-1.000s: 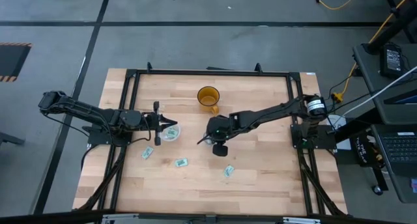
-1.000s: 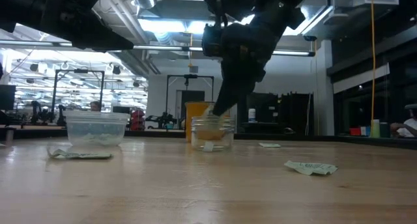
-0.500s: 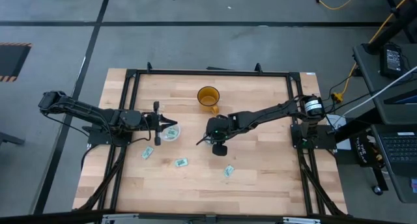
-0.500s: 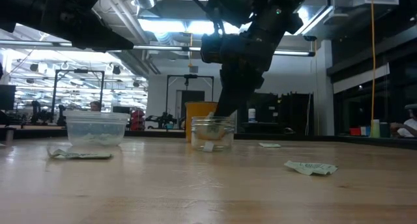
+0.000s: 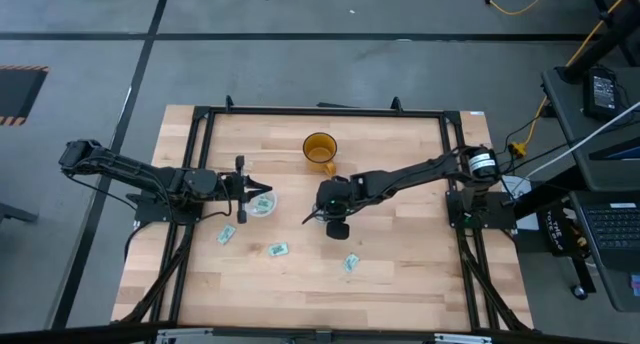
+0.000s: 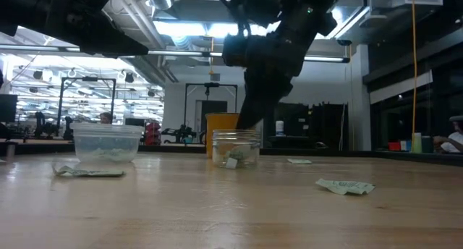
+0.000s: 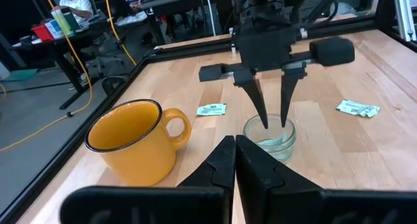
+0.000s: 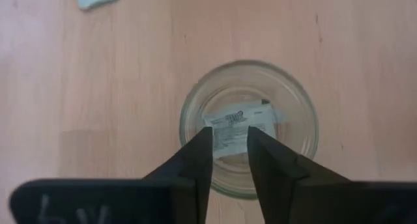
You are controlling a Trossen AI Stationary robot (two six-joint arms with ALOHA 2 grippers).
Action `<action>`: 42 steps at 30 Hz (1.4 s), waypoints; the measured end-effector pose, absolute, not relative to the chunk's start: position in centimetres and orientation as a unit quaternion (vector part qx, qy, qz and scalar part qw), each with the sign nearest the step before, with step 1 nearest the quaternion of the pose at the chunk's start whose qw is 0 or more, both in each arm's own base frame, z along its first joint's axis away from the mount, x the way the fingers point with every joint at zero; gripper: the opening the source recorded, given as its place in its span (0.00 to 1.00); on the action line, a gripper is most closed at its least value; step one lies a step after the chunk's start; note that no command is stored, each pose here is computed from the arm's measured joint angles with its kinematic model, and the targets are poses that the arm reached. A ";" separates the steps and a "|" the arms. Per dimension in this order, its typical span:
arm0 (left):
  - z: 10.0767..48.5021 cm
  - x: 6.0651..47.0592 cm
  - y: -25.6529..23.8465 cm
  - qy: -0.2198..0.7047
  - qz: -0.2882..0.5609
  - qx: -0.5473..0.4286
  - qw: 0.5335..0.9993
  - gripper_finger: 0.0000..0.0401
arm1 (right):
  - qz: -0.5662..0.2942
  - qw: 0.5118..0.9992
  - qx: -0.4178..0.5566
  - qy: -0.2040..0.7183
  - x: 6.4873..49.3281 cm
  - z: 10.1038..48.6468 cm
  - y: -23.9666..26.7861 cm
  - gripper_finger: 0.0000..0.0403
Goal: Pick and place Stevia / Truvia into bins
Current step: Put the stevia packet into the glass tupperware
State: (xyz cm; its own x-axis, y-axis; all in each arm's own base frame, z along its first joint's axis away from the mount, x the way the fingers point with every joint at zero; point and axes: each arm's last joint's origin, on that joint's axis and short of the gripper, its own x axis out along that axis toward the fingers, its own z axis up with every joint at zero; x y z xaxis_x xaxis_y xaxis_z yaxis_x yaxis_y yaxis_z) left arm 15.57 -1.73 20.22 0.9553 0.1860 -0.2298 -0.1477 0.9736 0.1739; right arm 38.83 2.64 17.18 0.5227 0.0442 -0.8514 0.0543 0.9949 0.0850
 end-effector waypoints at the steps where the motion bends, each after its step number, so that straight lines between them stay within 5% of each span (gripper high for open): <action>1: 20.2 15.6 -1.7 0.123 0.085 0.078 0.986 0.02 | -0.003 0.873 0.050 0.486 38.8 17.4 2.6 0.26; 12: 20.2 15.6 -1.7 0.123 0.085 0.078 0.986 0.01 | -0.052 0.891 -0.021 0.451 36.8 22.2 2.1 0.26; 20: 20.2 15.6 -1.7 0.123 0.085 0.078 0.986 0.01 | -0.056 0.893 -0.033 0.446 34.5 24.1 1.9 0.12; 27: 20.1 15.5 -1.7 0.128 0.085 0.079 0.985 0.00 | -0.105 0.903 -0.023 0.416 31.2 22.8 1.4 0.01; 42: 20.0 15.5 -1.7 0.134 0.084 0.081 0.984 0.01 | -0.158 0.896 0.054 0.412 27.0 18.4 0.9 0.07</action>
State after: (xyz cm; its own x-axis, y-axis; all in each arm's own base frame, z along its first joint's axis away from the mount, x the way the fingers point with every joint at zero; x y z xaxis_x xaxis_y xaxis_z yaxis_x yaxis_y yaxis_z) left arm 15.51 -1.71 20.02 0.9500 0.1876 -0.2498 -0.1445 0.9728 0.1812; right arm 26.97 0.87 18.35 0.6110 -0.2382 -0.7550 0.3269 0.9445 -0.0335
